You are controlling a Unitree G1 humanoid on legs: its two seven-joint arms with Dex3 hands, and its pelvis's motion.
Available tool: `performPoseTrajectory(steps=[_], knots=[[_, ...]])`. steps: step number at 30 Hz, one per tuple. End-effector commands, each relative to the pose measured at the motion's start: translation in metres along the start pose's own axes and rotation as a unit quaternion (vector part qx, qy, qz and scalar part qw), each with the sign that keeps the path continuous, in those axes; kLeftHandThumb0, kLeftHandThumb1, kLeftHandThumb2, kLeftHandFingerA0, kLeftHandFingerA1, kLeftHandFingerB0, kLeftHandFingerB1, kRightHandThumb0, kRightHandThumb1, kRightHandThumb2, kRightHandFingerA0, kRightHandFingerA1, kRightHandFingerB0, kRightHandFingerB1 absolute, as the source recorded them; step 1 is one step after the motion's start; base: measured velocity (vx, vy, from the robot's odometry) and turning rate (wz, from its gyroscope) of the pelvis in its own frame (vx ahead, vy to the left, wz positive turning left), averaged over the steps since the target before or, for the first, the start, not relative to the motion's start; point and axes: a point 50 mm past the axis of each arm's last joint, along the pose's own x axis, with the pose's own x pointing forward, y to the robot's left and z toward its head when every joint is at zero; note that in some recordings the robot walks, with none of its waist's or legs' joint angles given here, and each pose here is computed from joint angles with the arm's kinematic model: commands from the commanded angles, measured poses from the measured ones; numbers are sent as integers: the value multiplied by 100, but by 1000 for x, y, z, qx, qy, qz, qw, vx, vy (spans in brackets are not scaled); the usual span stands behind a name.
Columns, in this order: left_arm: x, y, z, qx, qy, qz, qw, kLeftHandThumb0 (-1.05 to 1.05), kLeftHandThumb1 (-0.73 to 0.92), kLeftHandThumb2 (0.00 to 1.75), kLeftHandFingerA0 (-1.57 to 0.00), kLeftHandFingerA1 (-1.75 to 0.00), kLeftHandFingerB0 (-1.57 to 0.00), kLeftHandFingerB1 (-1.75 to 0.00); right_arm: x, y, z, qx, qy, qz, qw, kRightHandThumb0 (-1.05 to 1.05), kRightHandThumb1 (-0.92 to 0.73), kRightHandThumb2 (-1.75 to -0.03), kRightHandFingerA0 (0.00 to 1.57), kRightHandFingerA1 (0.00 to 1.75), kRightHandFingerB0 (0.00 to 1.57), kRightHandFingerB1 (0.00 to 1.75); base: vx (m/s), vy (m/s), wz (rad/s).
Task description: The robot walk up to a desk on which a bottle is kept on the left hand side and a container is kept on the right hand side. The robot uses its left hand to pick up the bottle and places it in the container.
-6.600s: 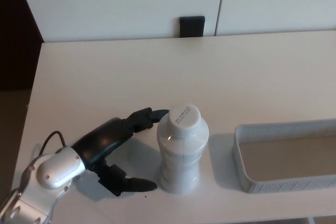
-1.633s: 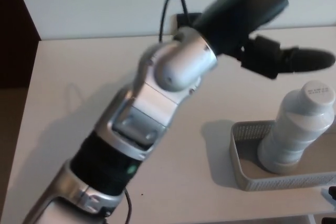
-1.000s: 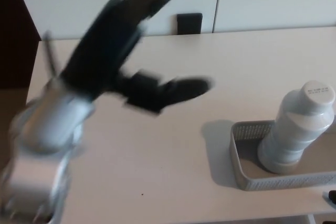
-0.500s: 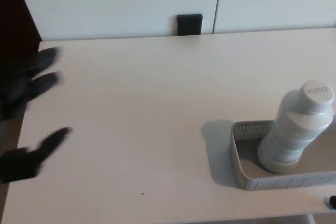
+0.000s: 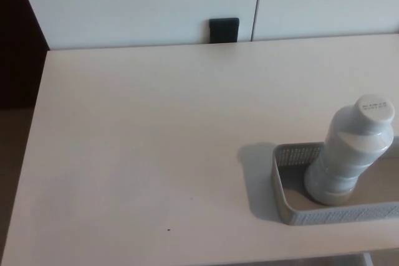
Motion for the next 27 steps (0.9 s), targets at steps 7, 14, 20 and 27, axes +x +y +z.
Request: performPoseTrajectory(steps=[7,14,20,27], knots=[[-102,24,-156,0,313,118,942,-73,54,89,-27,-51,-18,-42,-27,-62,-69,60,101,-121,986,-11,-43,-88,35,63,29,57,0,0,0],[-109,-13,-178,-9,382,34,923,-74,54,90,-26,-53,-14,-42,-35,-77,-95,22,174,-150,973,-13,-65,-58,47,55,39,46,0,0,0],[-115,-18,-183,1,394,18,919,-75,54,91,-26,-53,-15,-43,-45,-83,-108,15,207,-163,965,-14,-64,-58,47,54,37,45,0,0,0],[-113,-17,-184,3,392,20,920,-75,54,91,-26,-53,-15,-43,-42,-83,-109,15,202,-162,966,-14,-64,-58,47,54,37,45,0,0,0]])
